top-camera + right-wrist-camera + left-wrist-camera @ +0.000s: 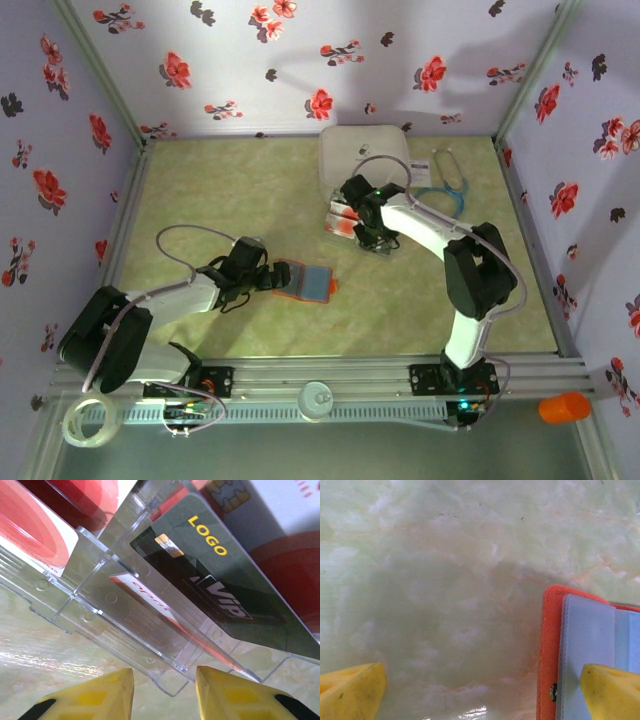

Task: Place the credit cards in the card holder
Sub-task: Pick up the credit card from the storage box.

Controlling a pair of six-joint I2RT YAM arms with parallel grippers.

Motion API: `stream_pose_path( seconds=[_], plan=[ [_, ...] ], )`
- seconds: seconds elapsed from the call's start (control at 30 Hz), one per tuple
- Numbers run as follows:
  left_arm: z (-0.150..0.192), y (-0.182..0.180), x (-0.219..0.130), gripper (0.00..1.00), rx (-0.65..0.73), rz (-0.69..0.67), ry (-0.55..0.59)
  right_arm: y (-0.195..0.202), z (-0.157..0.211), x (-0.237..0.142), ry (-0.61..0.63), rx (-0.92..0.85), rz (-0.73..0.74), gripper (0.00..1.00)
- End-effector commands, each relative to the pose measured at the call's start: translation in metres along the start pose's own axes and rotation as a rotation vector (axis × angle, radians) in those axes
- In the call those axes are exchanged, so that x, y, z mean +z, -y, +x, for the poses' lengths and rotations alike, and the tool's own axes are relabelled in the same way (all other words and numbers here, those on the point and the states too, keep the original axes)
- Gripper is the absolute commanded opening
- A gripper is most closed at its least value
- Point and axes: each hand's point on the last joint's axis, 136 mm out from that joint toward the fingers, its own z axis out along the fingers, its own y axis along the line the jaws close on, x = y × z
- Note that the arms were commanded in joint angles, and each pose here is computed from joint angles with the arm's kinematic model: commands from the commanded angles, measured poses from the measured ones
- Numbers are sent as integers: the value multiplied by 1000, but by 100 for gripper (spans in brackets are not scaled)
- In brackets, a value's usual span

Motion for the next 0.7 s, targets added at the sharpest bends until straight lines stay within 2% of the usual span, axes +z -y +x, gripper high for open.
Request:
stream_pose_path(
  seconds=[0.0, 0.3, 0.67],
  plan=[
    [-2, 1, 2, 100, 22, -4, 12, 5, -4, 5, -7, -21, 34, 38],
    [-2, 1, 3, 100, 17, -2, 11, 0, 2, 20, -42, -45, 31, 34],
    [-1, 1, 3, 100, 13, -3, 11, -8, 6, 20, -46, -70, -18, 16]
  ],
)
